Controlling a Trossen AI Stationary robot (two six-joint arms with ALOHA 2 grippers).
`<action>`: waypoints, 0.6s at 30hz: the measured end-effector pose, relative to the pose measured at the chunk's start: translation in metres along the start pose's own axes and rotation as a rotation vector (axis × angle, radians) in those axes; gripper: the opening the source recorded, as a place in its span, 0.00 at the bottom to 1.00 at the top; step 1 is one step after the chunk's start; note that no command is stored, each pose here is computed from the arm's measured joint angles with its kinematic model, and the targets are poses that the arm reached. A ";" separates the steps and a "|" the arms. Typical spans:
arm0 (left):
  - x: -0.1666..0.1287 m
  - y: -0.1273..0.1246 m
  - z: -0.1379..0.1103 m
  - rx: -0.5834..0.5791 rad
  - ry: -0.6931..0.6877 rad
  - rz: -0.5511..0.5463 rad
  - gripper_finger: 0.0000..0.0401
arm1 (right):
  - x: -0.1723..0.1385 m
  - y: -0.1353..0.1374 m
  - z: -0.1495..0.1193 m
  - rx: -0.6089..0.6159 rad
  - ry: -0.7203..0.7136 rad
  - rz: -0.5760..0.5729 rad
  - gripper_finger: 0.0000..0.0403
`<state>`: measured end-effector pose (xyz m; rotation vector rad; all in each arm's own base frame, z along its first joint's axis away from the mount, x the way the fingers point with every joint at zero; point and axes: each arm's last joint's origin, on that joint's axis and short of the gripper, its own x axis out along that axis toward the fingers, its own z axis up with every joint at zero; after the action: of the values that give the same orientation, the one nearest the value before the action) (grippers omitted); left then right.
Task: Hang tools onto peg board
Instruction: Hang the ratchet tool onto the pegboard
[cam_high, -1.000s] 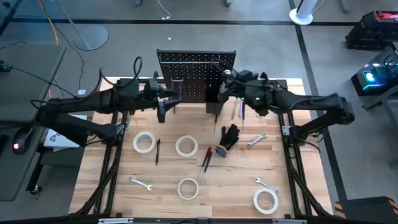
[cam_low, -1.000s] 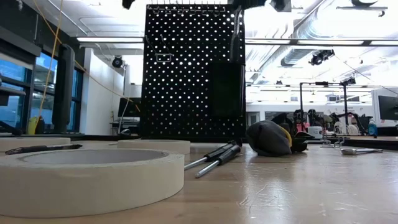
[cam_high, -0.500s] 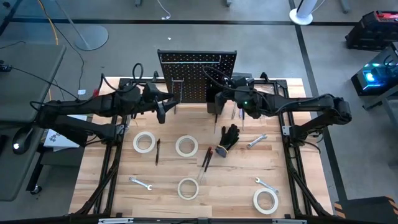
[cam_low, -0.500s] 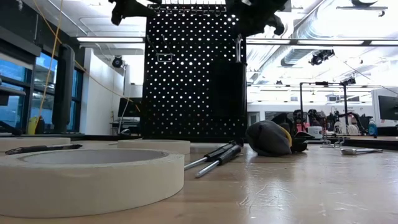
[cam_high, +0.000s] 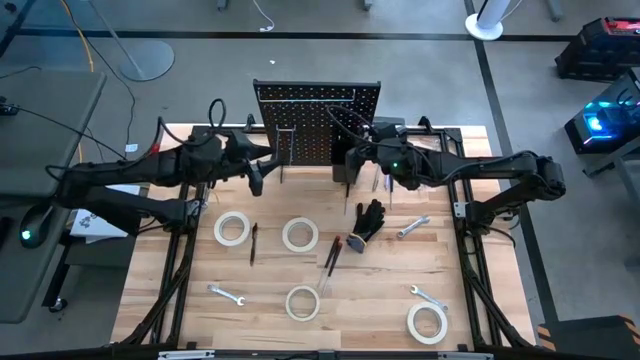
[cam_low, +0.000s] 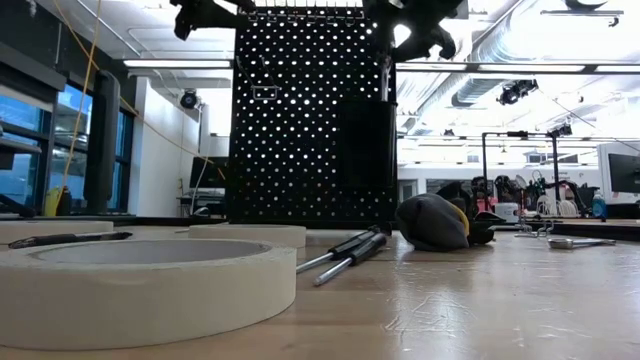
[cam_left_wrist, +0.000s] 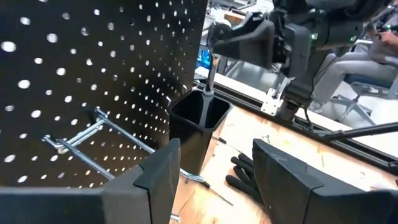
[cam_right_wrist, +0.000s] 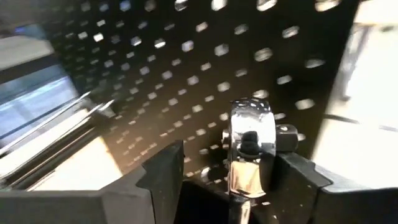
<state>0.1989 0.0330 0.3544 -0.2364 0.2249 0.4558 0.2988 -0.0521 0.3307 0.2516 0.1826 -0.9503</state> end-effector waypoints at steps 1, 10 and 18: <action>-0.001 0.001 0.001 -0.003 -0.006 0.003 0.47 | 0.000 0.001 0.000 0.007 0.015 0.031 0.49; -0.009 0.010 0.003 -0.004 -0.012 0.040 0.47 | 0.001 0.001 -0.003 0.063 0.071 0.099 0.49; -0.008 0.012 -0.002 0.012 0.047 0.056 0.47 | 0.009 -0.017 -0.015 0.227 0.217 -0.014 0.50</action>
<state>0.1855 0.0398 0.3524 -0.2298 0.2801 0.5044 0.2890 -0.0639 0.3118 0.5649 0.2761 -0.9571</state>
